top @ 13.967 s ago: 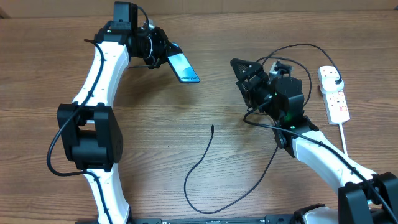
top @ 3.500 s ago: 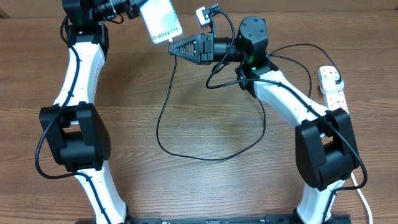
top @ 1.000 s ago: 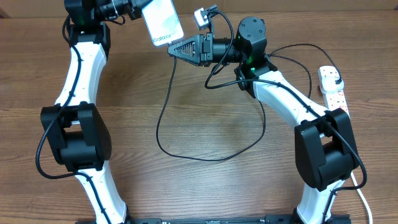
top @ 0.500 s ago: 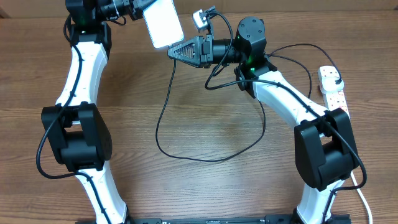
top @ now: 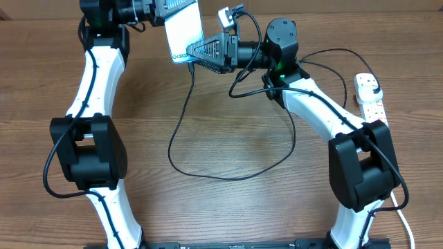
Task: Plug charger to phone and switch on socket
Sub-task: 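Open the right gripper and pull it back right from the phone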
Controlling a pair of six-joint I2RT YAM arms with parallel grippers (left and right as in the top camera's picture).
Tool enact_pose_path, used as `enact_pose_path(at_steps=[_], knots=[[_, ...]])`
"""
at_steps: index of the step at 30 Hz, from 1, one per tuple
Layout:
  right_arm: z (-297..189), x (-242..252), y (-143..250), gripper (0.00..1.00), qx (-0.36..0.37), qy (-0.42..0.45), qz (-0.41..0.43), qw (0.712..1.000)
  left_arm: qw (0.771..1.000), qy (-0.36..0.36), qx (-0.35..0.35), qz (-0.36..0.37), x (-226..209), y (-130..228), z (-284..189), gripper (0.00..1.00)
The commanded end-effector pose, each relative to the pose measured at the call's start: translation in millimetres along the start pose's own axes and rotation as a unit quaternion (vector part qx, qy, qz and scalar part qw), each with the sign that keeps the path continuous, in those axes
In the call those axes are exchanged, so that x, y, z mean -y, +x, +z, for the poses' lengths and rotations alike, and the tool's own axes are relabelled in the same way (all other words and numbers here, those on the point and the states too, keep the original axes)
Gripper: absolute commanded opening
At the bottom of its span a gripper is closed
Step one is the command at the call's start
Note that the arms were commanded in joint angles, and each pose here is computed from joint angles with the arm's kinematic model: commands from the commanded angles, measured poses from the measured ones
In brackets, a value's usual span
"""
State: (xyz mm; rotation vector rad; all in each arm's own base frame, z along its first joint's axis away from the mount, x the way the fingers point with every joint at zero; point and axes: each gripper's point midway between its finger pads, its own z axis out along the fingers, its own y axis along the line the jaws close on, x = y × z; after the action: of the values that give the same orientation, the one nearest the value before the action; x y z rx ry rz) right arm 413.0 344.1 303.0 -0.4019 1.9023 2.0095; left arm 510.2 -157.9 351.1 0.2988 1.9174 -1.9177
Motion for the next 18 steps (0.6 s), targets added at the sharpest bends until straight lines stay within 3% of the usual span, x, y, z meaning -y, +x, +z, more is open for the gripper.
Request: enact_pose_path(at_steps=[1, 10, 18], knots=[[-1, -7, -7, 1.00, 0.006, -0.004, -0.022, 1.000, 0.999, 0.002, -0.012, 0.042, 14, 1, -7, 0.04], [-17, -1, -18, 1.00, 0.020, 0.006, -0.031, 0.999, 0.999, 0.000, -0.011, 0.047, 13, 0, -15, 0.04], [-54, 40, -39, 1.00, 0.064, 0.072, 0.029, 0.995, 0.999, -0.003, -0.007, 0.045, 12, -1, -20, 0.04]])
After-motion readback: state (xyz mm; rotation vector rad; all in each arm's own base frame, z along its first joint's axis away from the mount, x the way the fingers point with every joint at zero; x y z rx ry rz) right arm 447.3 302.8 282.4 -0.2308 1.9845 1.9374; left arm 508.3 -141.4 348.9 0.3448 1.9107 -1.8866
